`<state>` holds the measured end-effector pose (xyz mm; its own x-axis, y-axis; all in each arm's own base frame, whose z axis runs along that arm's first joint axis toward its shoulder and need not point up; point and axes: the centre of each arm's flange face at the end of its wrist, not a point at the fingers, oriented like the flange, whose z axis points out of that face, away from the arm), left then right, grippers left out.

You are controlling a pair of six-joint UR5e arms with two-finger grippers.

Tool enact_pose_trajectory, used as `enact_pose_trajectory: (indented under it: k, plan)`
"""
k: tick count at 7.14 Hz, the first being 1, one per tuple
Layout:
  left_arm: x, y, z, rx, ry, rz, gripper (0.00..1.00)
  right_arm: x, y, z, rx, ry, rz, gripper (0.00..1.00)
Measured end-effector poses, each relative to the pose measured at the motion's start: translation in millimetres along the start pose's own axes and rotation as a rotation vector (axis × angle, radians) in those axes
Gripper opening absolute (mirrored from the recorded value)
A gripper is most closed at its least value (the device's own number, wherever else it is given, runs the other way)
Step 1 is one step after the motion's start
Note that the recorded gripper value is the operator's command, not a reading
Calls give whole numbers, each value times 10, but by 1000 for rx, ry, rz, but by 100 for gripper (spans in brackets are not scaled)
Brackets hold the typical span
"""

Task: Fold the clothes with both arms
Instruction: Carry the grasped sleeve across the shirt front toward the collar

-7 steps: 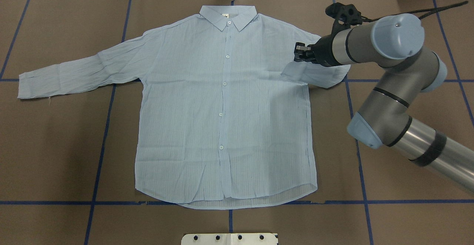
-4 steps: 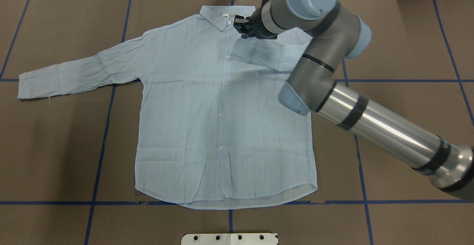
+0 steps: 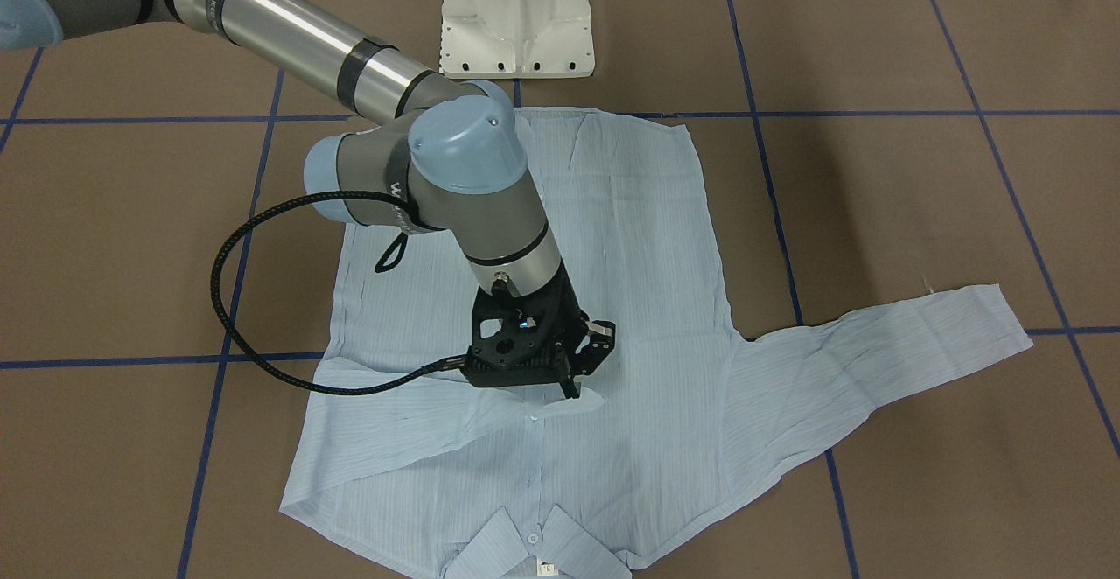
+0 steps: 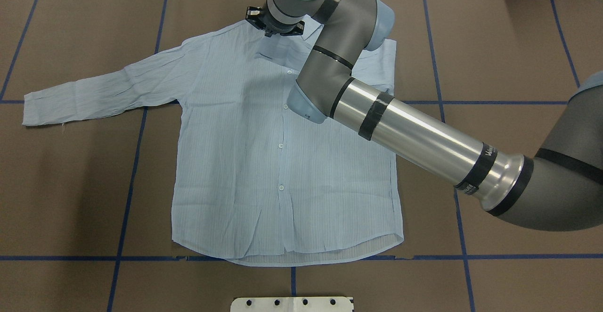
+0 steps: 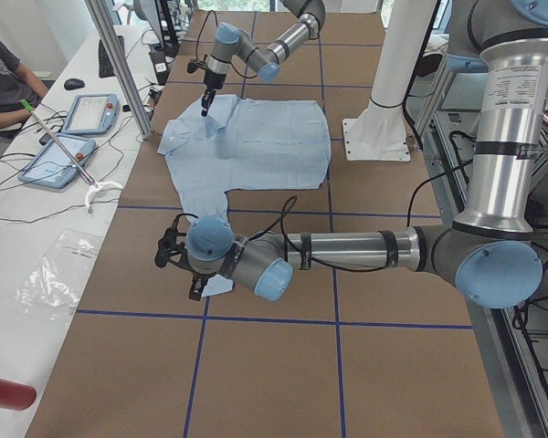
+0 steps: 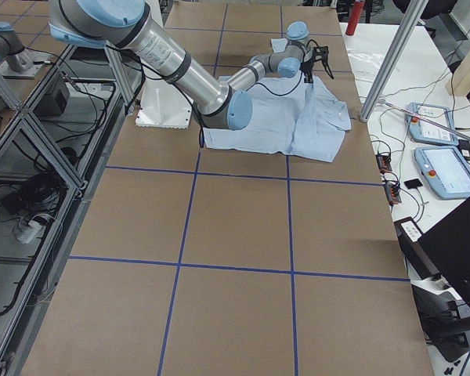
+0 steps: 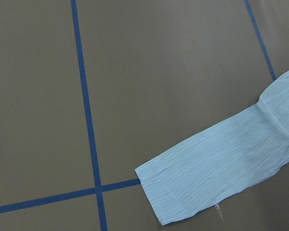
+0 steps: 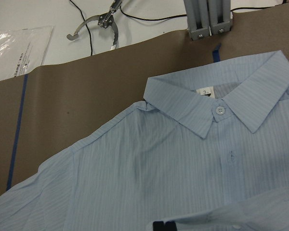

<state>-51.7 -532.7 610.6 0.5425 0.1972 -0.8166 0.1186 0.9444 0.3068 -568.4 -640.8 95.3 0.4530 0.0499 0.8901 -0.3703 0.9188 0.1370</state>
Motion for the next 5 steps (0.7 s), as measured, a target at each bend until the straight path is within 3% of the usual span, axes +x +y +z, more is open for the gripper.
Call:
enact_pose_trajectory:
  k: [3, 5]
  plan:
    - [-29, 17, 11, -3, 0, -7, 100, -456, 337, -115, 3, -122, -52, 0]
    - [-40, 19, 20, -5, 0, -9, 100, -519, 511, -75, -9, -135, -75, 0]
